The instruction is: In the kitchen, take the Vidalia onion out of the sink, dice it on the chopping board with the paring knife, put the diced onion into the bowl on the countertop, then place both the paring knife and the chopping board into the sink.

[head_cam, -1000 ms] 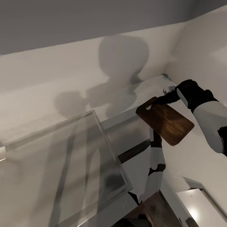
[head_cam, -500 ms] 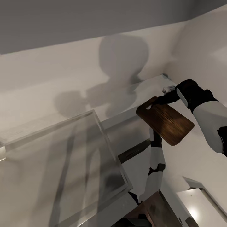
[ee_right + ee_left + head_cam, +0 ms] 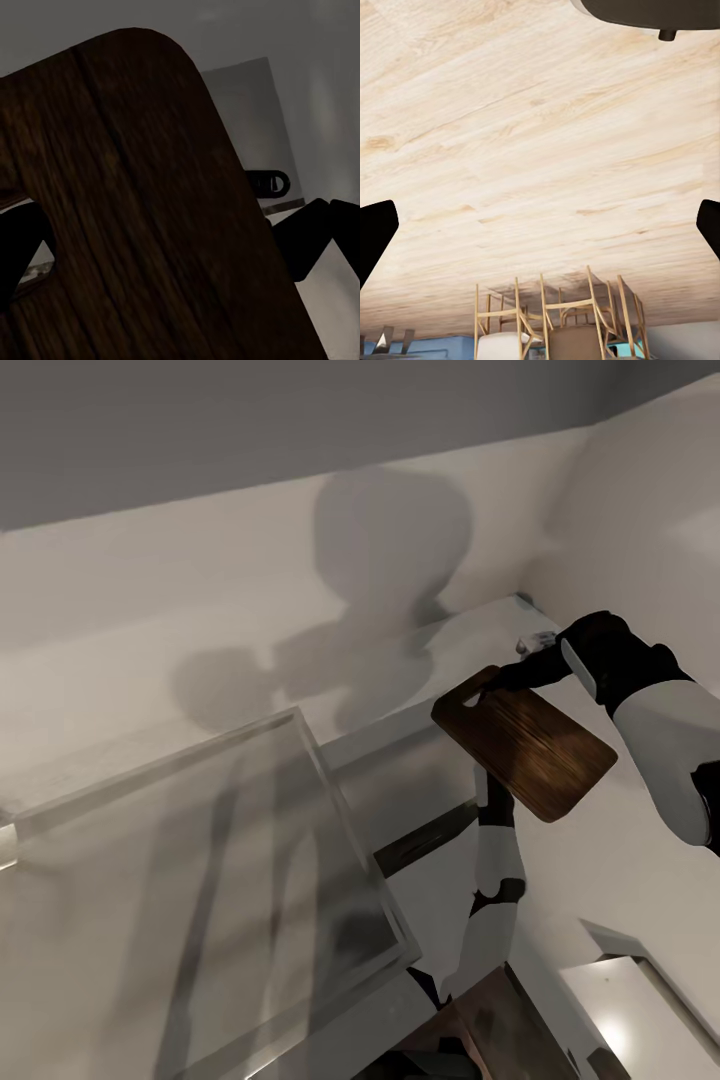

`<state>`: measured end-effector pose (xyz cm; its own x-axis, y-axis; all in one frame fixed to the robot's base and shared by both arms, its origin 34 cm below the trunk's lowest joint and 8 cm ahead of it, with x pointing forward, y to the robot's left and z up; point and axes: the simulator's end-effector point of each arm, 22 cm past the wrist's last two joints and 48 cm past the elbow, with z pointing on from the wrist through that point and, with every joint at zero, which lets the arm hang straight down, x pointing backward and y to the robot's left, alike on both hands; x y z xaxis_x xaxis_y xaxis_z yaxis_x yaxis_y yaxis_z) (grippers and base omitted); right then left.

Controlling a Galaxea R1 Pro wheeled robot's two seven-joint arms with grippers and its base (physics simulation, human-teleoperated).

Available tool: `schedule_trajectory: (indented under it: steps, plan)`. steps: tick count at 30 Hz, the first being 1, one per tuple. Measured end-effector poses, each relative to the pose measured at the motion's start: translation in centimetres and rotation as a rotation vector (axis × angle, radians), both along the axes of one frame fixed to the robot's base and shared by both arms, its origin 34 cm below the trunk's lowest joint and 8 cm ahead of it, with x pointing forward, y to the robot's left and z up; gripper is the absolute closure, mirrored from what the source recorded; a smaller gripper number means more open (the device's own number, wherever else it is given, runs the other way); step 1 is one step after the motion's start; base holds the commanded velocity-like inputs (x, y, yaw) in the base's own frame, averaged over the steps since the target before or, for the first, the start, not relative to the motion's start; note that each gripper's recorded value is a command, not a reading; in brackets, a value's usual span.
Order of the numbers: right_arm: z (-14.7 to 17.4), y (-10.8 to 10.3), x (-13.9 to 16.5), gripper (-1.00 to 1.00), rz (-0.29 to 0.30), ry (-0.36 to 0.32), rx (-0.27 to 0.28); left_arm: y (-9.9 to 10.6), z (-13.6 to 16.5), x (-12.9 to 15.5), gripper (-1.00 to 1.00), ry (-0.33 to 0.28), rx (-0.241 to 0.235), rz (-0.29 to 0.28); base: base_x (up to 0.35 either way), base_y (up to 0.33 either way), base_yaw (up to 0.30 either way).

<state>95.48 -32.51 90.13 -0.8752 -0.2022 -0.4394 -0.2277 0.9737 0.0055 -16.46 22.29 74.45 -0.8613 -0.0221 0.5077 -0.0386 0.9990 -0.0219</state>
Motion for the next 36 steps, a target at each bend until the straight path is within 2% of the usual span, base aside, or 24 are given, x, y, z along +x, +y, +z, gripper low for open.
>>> schedule_trajectory:
  steps: [11,13,35,36]
  plan:
    - [0.0,-0.3,-0.3,1.0,-0.01,0.008,-0.002,0.0,-0.2,0.2,-1.0,-0.007,0.0,0.0,0.0,0.0,0.0]
    - [0.2,-0.6,-0.4,1.0,-0.002,0.007,-0.022,0.0,-0.3,0.3,-1.0,-0.01,0.0,0.0,0.0,0.0,0.0]
    - [3.2,-0.4,0.0,1.0,-0.001,-0.032,-0.018,0.1,-1.3,1.1,-1.0,-0.046,0.001,-0.001,-0.015,0.0,0.0]
    - [3.4,0.3,0.1,1.0,0.013,-0.032,0.002,0.1,-1.2,1.1,-1.0,-0.041,0.001,-0.001,-0.342,0.0,0.0]
